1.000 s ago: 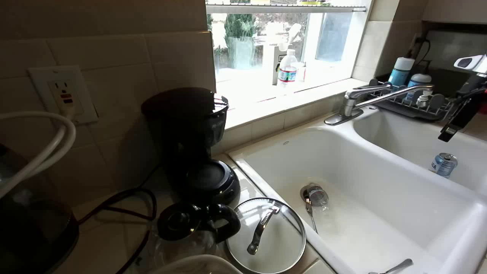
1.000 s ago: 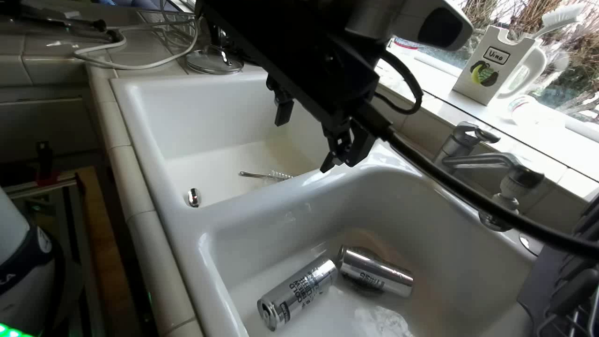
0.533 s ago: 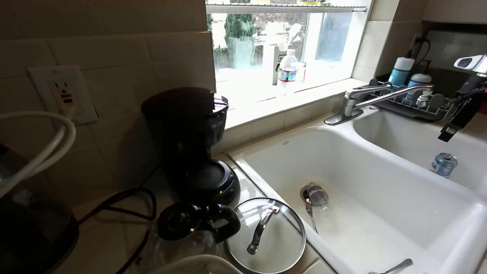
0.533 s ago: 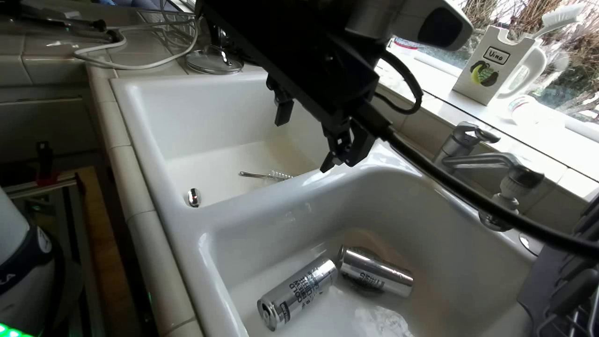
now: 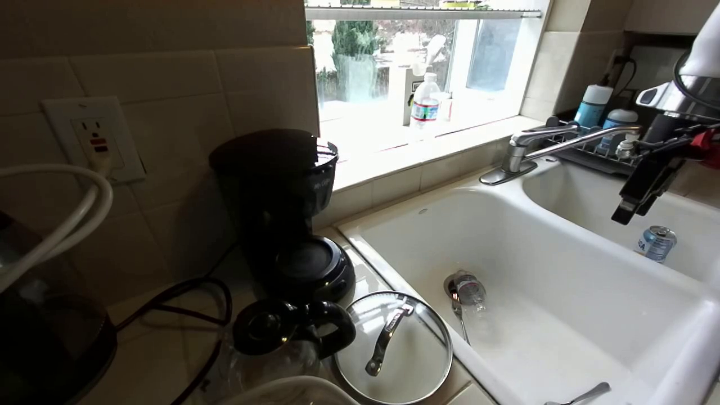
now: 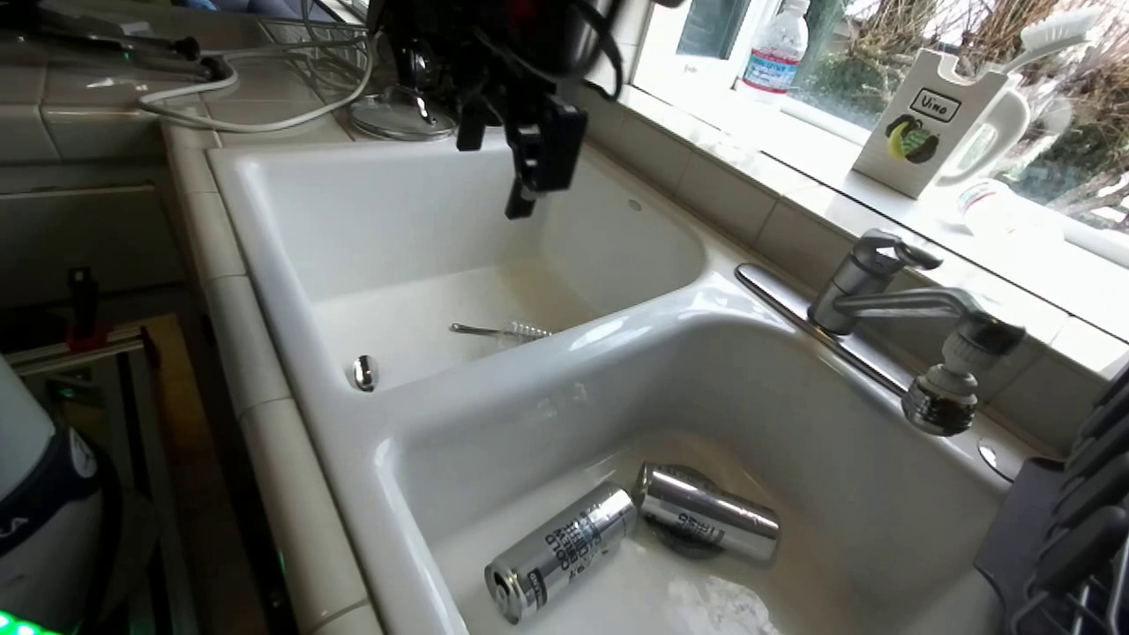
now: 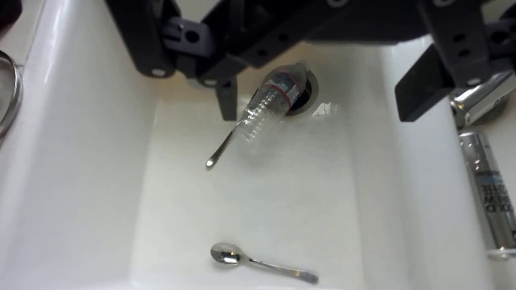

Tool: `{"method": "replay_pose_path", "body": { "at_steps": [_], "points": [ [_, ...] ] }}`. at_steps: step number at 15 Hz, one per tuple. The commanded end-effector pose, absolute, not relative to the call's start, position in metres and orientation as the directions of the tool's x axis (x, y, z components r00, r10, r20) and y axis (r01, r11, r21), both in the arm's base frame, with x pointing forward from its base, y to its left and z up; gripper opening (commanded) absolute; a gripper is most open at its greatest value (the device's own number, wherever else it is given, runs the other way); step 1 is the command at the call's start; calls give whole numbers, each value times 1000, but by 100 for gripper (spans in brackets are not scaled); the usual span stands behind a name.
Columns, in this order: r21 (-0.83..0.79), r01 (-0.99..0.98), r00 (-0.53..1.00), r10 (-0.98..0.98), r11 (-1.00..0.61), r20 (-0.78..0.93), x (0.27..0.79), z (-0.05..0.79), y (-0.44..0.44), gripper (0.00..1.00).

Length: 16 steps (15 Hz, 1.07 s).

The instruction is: Put the lid in the sink

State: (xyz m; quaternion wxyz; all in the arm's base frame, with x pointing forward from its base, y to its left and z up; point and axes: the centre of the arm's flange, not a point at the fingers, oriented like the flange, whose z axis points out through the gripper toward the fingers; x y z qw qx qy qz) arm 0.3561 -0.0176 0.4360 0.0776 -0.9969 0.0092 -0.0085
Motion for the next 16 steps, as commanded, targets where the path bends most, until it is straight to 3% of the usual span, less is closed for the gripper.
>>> {"method": "replay_pose_path", "body": {
  "at_steps": [1,8,9,16],
  "points": [
    [-129,-194,979,-184,-973,-82,365,446,82,100],
    [-84,-476,867,-451,-876,-212,357,469,230,100],
    [-76,-394,913,-380,-916,-152,341,460,200,100],
    [-78,-396,910,-381,-915,-163,343,464,199,100]
  ]
}}
